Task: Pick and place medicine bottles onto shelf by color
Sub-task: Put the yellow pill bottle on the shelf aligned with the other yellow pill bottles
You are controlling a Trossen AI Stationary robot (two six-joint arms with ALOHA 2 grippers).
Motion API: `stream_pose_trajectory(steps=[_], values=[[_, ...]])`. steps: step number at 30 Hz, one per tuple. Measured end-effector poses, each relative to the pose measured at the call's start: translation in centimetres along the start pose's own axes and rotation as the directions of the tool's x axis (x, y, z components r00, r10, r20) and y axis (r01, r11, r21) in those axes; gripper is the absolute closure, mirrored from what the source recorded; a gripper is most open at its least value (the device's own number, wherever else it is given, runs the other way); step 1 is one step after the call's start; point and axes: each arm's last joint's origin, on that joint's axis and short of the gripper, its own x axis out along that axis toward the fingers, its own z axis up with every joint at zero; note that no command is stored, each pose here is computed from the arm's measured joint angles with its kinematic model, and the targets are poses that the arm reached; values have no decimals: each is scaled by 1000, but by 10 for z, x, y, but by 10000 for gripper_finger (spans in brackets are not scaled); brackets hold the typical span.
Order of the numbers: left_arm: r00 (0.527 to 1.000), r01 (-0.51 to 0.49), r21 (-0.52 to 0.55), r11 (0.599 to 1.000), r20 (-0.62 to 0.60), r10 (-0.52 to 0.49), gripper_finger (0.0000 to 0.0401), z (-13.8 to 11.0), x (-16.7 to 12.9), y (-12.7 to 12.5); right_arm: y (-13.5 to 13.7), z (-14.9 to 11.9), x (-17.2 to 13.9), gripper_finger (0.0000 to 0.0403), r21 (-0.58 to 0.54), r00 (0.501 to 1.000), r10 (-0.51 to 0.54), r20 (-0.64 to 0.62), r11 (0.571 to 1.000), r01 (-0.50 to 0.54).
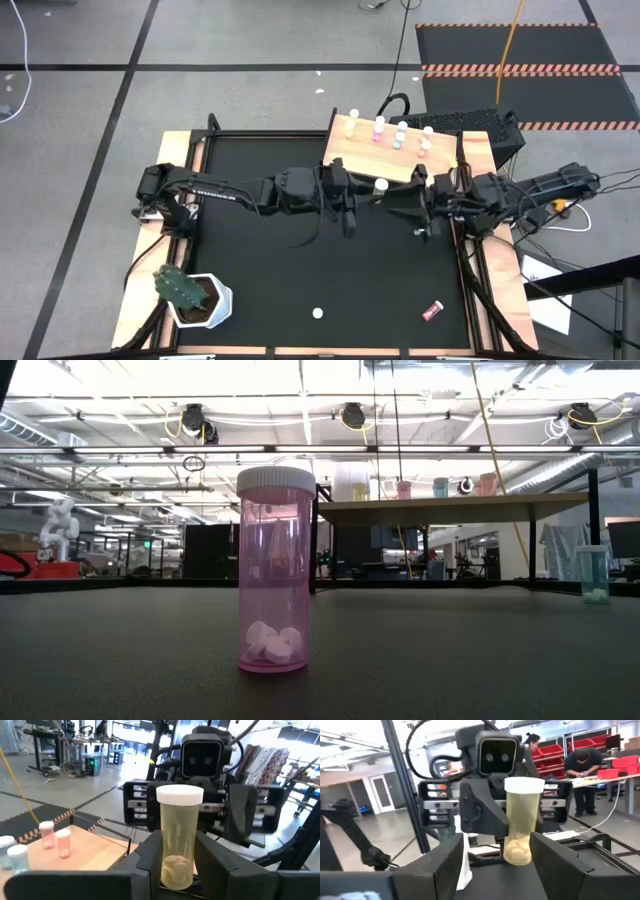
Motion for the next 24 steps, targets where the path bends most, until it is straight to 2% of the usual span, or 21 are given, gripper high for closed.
stream_pose_trajectory(steps=[7,13,18,24], values=[[1000,7,4,1000,27,-7,302,3,0,-1,-5,-14,19,181,-9,997,-45,-55,999,44],[1000,8,7,1000,20,-8,302,2,0,-2,-11,-12,26,187,28,998,-67,-2,997,67],[1000,15,7,1000,18,-15,302,1,-1,-4,-10,-11,25,216,37,999,-42,-1,998,43],[1000,14,0,1000,14,-14,302,1,-1,-4,-10,-11,25,276,38,999,-41,-6,998,41]])
